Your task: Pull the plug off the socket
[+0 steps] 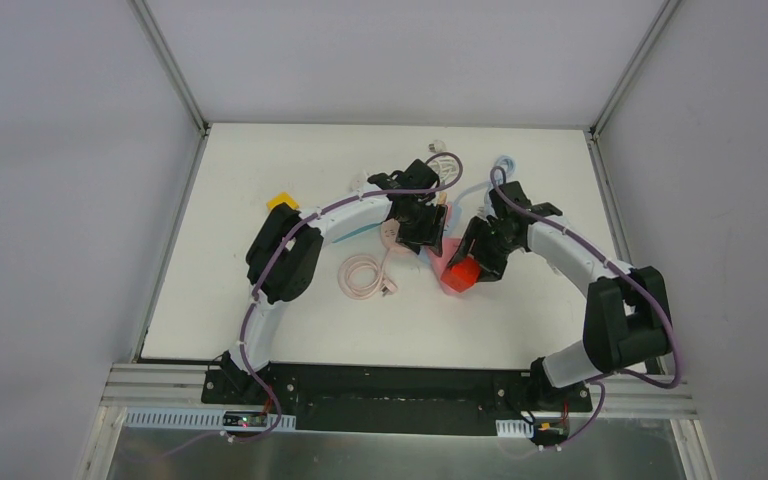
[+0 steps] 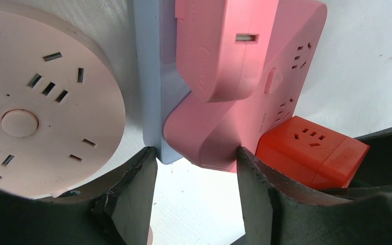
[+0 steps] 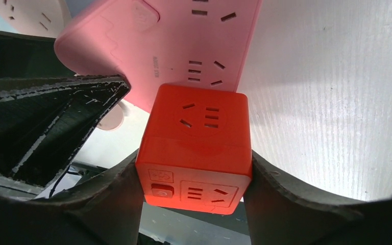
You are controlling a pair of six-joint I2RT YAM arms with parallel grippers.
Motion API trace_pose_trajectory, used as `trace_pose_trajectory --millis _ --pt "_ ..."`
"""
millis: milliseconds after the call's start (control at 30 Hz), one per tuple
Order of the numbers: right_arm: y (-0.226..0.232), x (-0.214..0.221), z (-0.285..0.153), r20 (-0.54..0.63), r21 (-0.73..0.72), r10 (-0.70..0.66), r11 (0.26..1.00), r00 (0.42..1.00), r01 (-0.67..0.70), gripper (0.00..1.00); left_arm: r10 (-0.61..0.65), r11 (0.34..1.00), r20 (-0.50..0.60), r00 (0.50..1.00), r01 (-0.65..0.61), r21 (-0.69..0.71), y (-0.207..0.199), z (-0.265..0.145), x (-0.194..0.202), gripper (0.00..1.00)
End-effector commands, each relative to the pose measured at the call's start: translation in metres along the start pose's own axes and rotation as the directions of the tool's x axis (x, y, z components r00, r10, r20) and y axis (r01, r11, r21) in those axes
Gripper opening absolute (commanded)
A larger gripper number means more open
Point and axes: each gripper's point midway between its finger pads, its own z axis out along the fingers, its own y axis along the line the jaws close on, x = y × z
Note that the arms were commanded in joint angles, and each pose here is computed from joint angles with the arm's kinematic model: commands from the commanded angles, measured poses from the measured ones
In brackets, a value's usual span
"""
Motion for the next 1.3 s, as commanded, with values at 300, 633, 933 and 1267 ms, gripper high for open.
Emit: trace_pose_trajectory --millis 300,633,933,1267 --pt "0.011 -0.019 0.002 0.087 -0.030 0.042 0.999 0.995 -0.040 0.00 0.067 0.979 -0.183 0.981 -0.101 -0.179 0.049 0.028 0.055 0.48" --pt "0.041 -0.014 -0.019 0.120 -0.227 -0.165 0.956 0.979 0.188 0.00 0.097 0.974 -0.192 0.977 -0.133 -0.185 0.053 0.030 0.057 0.48" --pt "0.031 -0.034 -0.008 0.162 -0.137 -0.010 0.990 0.987 0.032 0.00 0.107 0.970 -0.191 0.976 -0.145 -0.195 0.056 0.029 0.057 0.48" --pt "0.049 -0.012 -0.043 0.213 -0.355 -0.218 0.891 0.952 0.283 0.00 0.121 0.965 -0.197 0.973 -0.162 -0.207 0.059 0.030 0.063 0.48"
